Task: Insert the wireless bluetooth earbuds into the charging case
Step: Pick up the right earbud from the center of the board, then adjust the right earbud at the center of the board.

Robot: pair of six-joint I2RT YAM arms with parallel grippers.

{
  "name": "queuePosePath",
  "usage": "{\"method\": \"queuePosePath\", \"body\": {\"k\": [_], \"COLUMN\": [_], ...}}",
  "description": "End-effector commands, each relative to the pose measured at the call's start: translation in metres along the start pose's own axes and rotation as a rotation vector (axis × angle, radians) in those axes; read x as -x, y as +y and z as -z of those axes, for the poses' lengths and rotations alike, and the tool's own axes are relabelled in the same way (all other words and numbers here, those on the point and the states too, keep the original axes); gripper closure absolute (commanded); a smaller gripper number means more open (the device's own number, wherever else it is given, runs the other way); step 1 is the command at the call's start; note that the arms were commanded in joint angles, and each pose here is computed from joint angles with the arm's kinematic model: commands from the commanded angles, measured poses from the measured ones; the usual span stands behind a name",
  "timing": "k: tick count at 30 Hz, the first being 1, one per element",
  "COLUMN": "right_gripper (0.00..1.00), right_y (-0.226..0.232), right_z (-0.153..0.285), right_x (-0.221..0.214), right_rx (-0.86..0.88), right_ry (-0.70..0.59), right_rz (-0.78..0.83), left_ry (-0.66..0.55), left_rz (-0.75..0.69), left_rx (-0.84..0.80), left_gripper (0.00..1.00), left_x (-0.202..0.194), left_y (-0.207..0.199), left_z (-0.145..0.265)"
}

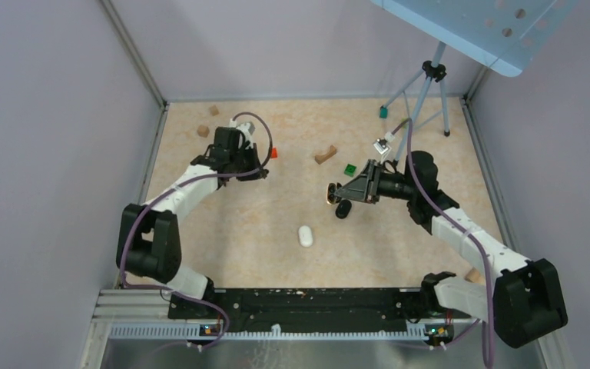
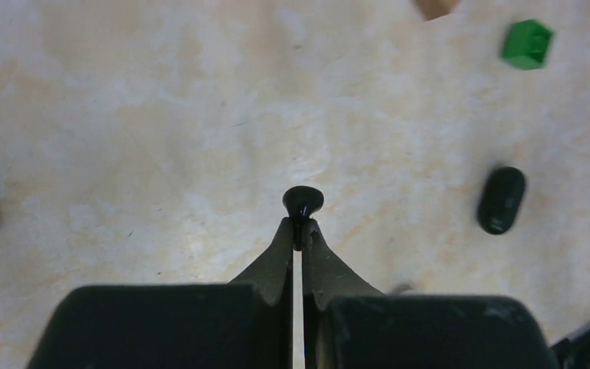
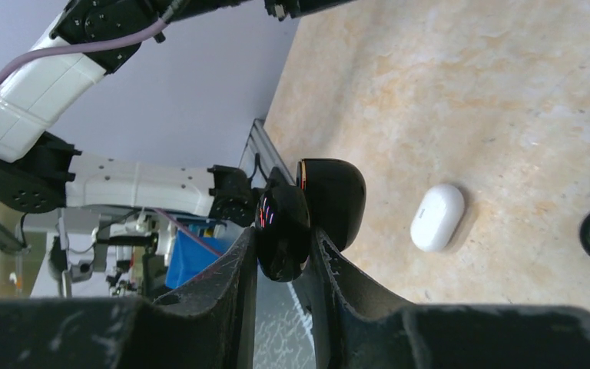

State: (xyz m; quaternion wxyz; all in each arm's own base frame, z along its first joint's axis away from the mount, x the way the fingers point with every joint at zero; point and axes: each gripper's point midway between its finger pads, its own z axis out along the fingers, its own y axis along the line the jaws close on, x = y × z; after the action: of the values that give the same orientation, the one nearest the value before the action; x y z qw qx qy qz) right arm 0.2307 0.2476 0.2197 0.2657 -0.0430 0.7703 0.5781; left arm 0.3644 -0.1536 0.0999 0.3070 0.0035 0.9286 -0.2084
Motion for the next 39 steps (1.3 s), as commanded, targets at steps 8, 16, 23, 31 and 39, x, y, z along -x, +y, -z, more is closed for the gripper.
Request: {"method": "queuePosePath", "body": {"k": [8,16,23,31,39], "right_gripper": [1.0,1.0,1.0,1.0,1.0], "right_y": [0.043,0.048,0.052,0.058,0.035], "right_z": [-0.002,-0.007,-0.008,-0.01,-0.02], "right_x": [0.004,0.008,0.009,0.012,-0.001], "right_rx": [0.228,0.3,0.38,0.432,0.271], "right_ry": [0.123,0.126,0.124,0.117,0.109], "right_rz": [0.088,0.075,-0.032,-0.092,-0.084], "left_ry": [-0.216,-0.447,-0.577,-0.552,-0.493], "left_rz": [-0.173,-0.351,-0.445,-0.493,-0.506], "left_rx": [-0.517,-0.714,-0.767,-0.937,-0.984], "left_gripper": [1.0,1.0,1.0,1.0,1.0], "left_x": [0.054,0.055,0.052,0.045,0.035], "left_y": [-0.112,-0.149,-0.159,-0.184,-0.202], "left_z": [0.086,0.136,0.157,0.181,0.188]}}
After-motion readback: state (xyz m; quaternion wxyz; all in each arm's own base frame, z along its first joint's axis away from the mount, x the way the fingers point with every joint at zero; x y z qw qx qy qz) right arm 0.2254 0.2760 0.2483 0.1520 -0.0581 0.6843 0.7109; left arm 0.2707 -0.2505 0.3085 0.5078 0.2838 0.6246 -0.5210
